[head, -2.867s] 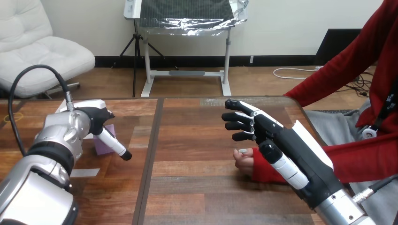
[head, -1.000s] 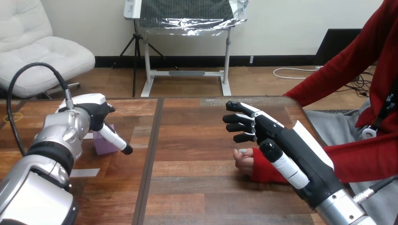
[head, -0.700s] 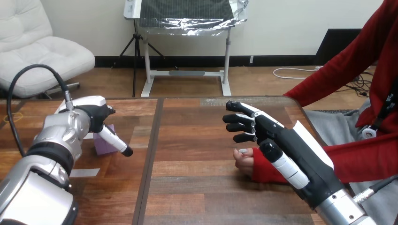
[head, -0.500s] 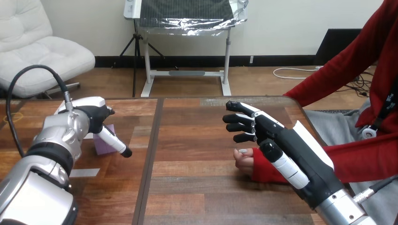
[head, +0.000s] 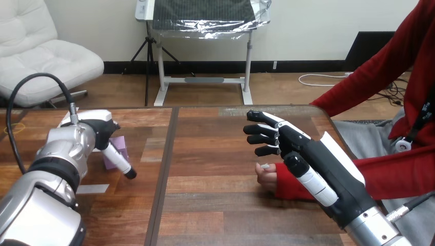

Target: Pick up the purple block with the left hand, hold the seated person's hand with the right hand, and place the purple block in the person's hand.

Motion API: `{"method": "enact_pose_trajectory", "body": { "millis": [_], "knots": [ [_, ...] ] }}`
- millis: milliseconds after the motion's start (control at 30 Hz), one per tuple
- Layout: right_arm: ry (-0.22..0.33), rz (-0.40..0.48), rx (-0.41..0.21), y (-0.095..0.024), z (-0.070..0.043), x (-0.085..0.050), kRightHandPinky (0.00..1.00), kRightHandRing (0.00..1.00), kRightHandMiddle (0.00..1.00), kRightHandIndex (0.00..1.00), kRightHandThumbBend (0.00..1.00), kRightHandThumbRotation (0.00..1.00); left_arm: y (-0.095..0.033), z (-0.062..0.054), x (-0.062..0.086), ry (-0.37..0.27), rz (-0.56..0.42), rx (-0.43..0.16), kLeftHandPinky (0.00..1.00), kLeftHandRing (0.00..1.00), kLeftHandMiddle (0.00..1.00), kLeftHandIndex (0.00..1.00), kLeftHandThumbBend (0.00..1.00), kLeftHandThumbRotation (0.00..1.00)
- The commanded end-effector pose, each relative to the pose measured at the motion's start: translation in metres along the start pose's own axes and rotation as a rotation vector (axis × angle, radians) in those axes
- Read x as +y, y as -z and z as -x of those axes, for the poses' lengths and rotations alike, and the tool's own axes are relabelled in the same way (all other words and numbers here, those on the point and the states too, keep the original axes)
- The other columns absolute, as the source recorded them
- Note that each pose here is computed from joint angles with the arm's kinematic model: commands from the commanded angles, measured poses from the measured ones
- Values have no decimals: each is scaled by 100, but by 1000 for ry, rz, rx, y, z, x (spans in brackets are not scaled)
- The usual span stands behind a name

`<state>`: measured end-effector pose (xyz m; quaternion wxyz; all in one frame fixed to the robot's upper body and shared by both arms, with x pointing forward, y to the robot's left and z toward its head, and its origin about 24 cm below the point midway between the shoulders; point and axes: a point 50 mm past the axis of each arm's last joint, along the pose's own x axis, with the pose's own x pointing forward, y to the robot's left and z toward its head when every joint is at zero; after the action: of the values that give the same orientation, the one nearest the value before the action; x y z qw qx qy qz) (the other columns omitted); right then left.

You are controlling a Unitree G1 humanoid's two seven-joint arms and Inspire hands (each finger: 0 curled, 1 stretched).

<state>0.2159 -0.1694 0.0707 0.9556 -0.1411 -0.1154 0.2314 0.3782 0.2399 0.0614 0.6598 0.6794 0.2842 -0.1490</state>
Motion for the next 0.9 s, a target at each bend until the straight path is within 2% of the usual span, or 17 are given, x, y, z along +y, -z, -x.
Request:
{"method": "enact_pose_trajectory", "body": {
  "millis": [0, 400, 600, 700, 867],
  "knots": [
    [10, 42, -91, -19, -6, -9, 76, 82, 84, 89, 100, 100, -7, 2, 12, -33, -45, -2, 99, 100, 100, 97, 98, 36],
    [12, 46, -92, -20, -6, -9, 76, 82, 84, 89, 100, 100, -6, 1, 6, 7, -30, 11, 100, 100, 100, 98, 97, 37],
    [13, 50, -93, -20, -6, -9, 76, 82, 84, 88, 100, 100, -6, 1, 5, 32, -15, 18, 98, 100, 100, 98, 92, 39],
    [8, 50, -95, -20, -6, -10, 76, 82, 84, 88, 100, 100, -7, 1, 4, 47, -23, 24, 92, 99, 100, 98, 91, 41],
    [3, 46, -97, -19, -7, -10, 76, 82, 85, 89, 100, 100, -7, 1, 4, 64, -17, 30, 76, 95, 99, 98, 87, 45]
  ]
}}
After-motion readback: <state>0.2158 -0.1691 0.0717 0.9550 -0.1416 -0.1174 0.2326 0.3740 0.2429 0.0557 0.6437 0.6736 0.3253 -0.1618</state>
